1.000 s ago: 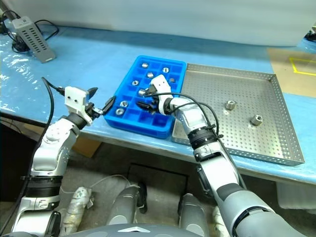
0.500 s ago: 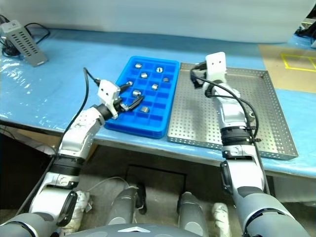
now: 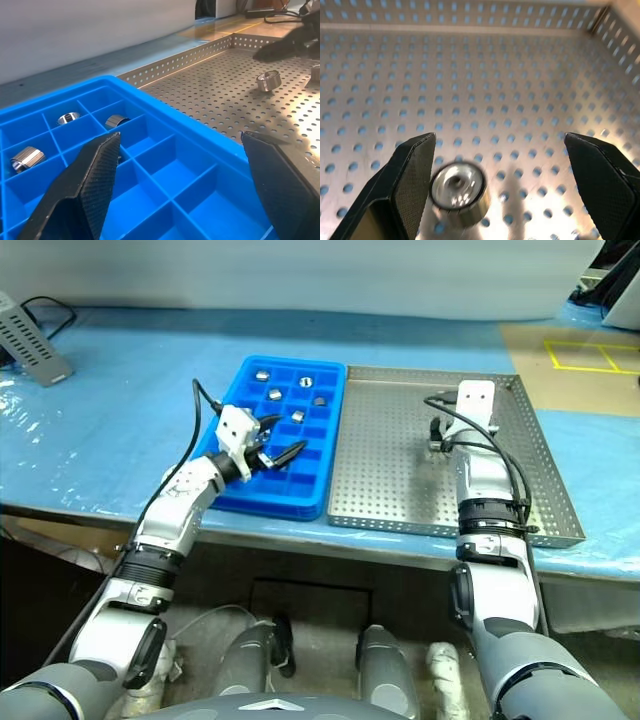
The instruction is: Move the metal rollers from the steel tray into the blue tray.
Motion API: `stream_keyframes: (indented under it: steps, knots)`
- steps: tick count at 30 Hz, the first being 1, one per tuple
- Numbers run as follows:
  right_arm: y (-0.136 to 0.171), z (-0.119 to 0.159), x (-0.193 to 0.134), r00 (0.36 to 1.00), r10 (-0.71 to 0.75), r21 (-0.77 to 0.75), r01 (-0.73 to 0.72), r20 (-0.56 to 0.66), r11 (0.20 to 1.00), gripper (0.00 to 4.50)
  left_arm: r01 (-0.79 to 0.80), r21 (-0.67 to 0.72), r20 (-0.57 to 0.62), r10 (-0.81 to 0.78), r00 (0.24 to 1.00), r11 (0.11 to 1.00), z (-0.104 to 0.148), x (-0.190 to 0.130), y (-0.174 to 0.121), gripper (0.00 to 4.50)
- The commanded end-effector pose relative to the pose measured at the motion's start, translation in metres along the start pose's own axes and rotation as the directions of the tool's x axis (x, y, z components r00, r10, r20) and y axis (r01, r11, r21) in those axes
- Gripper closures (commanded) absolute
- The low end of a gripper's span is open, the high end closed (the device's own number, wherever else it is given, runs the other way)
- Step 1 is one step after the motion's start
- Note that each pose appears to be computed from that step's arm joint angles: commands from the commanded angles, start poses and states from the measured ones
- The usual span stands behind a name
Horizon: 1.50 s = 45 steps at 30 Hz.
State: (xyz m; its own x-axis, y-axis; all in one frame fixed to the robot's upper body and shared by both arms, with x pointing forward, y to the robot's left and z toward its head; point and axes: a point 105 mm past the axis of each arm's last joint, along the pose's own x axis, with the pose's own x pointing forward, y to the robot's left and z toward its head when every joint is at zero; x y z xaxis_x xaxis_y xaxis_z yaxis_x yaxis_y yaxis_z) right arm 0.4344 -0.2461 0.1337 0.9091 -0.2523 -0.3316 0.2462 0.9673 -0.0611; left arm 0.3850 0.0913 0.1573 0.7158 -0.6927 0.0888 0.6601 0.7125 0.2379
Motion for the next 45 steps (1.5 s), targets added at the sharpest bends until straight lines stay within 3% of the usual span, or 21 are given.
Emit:
stream_keyframes:
  steps: [1, 4, 10, 17, 20, 26, 30, 36, 39, 45]
  knots:
    - [0.004, 0.011, -0.001, 1.000, -0.005, 0.020, 0.005, 0.017, 1.000, 0.26, -0.036, 0.023, 0.043, 0.035, 0.998, 0.999, 0.012, -0.005, 0.008, 0.43]
    - [0.009, 0.006, 0.000, 1.000, -0.002, -0.002, 0.002, 0.006, 1.000, 0.26, -0.046, 0.022, 0.045, 0.045, 0.998, 0.999, 0.013, -0.008, 0.009, 0.43]
    - [0.032, 0.028, -0.008, 0.983, 0.148, -0.003, -0.148, 0.112, 0.989, 2.15, -0.085, 0.021, 0.043, 0.085, 0.995, 0.996, 0.013, -0.015, 0.016, 0.43]
    - [0.066, 0.059, -0.021, 0.913, 0.313, -0.004, -0.323, 0.263, 0.946, 4.47, -0.136, 0.037, 0.034, 0.135, 0.990, 0.990, 0.014, -0.027, 0.026, 0.43]
    - [0.094, 0.071, -0.036, 0.825, 0.463, 0.006, -0.491, 0.325, 0.871, 4.49, -0.173, 0.048, 0.027, 0.171, 0.985, 0.984, 0.015, -0.036, 0.034, 0.43]
    - [0.064, 0.061, -0.016, 0.912, 0.312, -0.060, -0.307, 0.265, 0.950, 4.49, -0.199, 0.052, 0.018, 0.199, 0.980, 0.979, 0.015, -0.044, 0.038, 0.43]
    - [0.044, 0.057, -0.010, 0.939, 0.250, -0.102, -0.232, 0.236, 0.967, 3.34, -0.200, 0.049, 0.011, 0.200, 0.980, 0.979, 0.013, -0.045, 0.035, 0.43]
    - [0.020, 0.051, -0.006, 0.974, 0.106, -0.093, -0.089, 0.201, 0.992, 1.19, -0.178, 0.049, 0.011, 0.177, 0.984, 0.983, 0.014, -0.040, 0.033, 0.43]
    - [0.009, 0.038, 0.000, 0.992, -0.012, -0.069, 0.021, 0.122, 0.997, 0.18, -0.167, 0.047, 0.011, 0.166, 0.986, 0.985, 0.014, -0.037, 0.032, 0.43]
    - [-0.002, 0.016, 0.001, 0.990, -0.141, 0.019, 0.141, -0.014, 0.990, 0.18, -0.145, 0.039, 0.017, 0.145, 0.989, 0.989, 0.014, -0.031, 0.027, 0.43]
